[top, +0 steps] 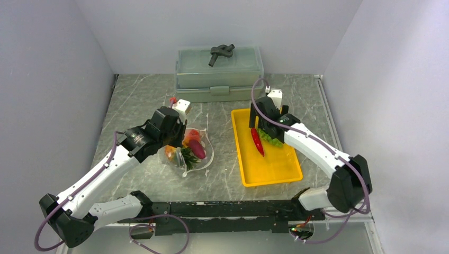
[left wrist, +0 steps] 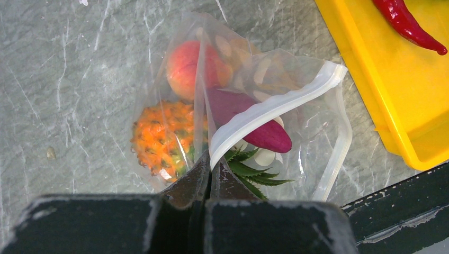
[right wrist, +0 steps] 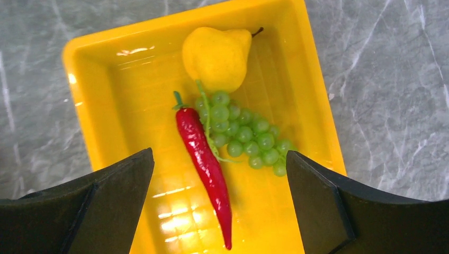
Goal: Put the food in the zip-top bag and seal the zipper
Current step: Pick up the fake fruit from the bin.
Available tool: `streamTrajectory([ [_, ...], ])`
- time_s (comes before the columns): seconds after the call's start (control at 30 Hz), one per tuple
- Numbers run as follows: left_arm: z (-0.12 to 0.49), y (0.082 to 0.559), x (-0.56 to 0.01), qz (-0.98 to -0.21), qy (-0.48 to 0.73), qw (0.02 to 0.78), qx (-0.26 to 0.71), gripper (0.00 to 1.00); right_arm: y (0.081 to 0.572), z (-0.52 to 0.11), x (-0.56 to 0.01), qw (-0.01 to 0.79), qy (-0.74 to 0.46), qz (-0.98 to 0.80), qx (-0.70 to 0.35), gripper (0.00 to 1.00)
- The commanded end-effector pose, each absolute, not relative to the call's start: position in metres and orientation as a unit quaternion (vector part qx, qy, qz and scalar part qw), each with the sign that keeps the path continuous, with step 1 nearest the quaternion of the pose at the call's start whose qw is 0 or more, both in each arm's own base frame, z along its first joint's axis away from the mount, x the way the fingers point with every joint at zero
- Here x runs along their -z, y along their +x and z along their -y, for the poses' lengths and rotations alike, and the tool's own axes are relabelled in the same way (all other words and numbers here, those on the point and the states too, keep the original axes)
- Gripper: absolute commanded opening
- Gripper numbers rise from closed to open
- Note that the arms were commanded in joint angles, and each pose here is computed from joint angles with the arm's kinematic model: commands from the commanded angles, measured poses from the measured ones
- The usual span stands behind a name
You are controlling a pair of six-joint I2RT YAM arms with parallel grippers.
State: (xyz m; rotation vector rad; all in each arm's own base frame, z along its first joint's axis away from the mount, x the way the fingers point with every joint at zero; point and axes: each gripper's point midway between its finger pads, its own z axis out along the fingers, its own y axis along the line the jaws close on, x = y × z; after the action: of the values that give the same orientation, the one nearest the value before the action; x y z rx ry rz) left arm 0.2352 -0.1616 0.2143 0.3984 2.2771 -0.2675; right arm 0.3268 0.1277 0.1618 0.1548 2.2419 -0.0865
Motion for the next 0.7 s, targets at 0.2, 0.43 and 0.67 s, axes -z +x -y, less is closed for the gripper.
streamTrajectory([
  [0.2, 0.162, 0.238, -0.219, -0.895, 0.159, 0.404, 0.107, 0.00, 0.382, -0.122, -0.156, 0.416, 0.066, -0.907, 0.017, 0.98],
  [0.43, 0.162, 0.239, -0.217, -0.896, 0.158, 0.402, 0.103, 0.00, 0.403, -0.124, -0.137, 0.392, 0.074, -0.917, -0.009, 0.97],
  [0.67, 0.162, 0.240, -0.214, -0.898, 0.159, 0.398, 0.099, 0.00, 0.418, -0.125, -0.120, 0.374, 0.091, -0.923, -0.020, 0.97],
])
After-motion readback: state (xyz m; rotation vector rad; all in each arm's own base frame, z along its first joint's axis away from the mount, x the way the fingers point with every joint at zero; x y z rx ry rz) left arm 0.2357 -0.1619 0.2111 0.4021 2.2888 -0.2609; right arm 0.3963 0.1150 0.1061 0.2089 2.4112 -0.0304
